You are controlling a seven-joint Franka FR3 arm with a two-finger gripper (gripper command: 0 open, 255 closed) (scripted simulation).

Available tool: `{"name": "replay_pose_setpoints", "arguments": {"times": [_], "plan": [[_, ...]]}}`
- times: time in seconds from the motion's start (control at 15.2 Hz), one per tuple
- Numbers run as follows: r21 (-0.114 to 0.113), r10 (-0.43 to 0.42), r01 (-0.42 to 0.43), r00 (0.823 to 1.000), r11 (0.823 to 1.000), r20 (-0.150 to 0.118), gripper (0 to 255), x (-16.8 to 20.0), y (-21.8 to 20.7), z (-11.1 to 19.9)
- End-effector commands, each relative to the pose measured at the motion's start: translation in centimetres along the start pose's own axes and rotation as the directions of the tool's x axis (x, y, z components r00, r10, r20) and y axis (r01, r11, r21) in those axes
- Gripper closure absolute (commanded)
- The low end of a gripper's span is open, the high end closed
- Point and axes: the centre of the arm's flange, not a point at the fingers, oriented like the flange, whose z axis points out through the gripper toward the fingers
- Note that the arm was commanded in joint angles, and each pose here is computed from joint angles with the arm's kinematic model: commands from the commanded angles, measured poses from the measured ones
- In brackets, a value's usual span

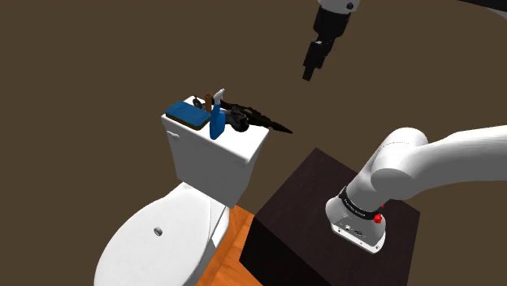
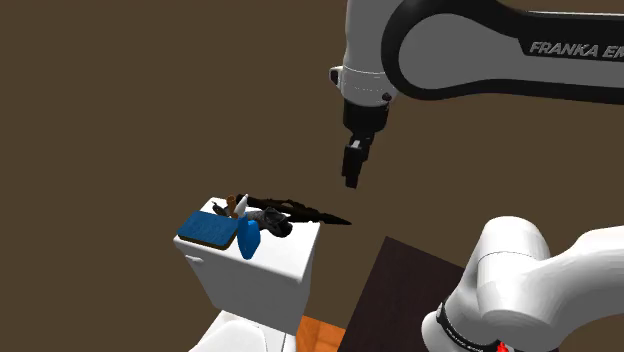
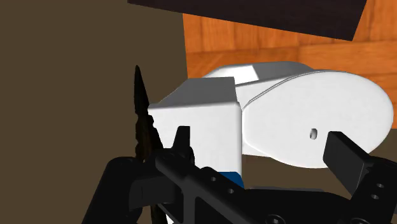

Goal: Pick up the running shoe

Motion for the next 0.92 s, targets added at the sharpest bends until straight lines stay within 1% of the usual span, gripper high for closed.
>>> {"name": "replay_pose_setpoints", "arguments": {"times": [0.0, 0.4, 0.86], "plan": [[0.0, 0.0, 0.0, 1.0, 1.0, 0.0, 0, 0.0, 0.0, 0.0], [-0.012, -0.004, 0.005, 0.998, 1.0, 0.057, 0, 7.2, 1.0, 4.7], [-0.026, -0.008, 0.011, 0.992, 1.0, 0.123, 0, 15.2, 2.2, 10.6]]}}
